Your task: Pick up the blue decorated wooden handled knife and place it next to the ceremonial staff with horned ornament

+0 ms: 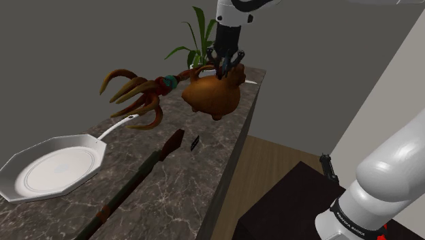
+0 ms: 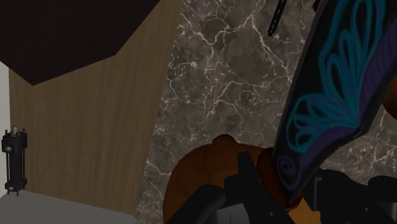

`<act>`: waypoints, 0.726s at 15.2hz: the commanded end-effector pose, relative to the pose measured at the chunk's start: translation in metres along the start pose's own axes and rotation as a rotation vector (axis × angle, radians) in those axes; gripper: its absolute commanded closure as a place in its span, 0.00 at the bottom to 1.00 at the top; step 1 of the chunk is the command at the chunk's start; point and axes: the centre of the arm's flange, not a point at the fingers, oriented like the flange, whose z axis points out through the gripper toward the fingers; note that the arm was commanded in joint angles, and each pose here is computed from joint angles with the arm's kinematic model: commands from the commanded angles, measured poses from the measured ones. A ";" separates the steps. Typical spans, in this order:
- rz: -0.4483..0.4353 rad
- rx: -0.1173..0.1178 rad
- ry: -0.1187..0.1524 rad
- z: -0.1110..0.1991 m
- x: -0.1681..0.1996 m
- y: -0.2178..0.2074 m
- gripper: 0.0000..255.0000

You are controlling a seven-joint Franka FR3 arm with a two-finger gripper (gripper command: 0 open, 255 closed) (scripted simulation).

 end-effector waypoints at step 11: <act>0.000 0.000 0.000 0.062 -0.009 0.002 1.00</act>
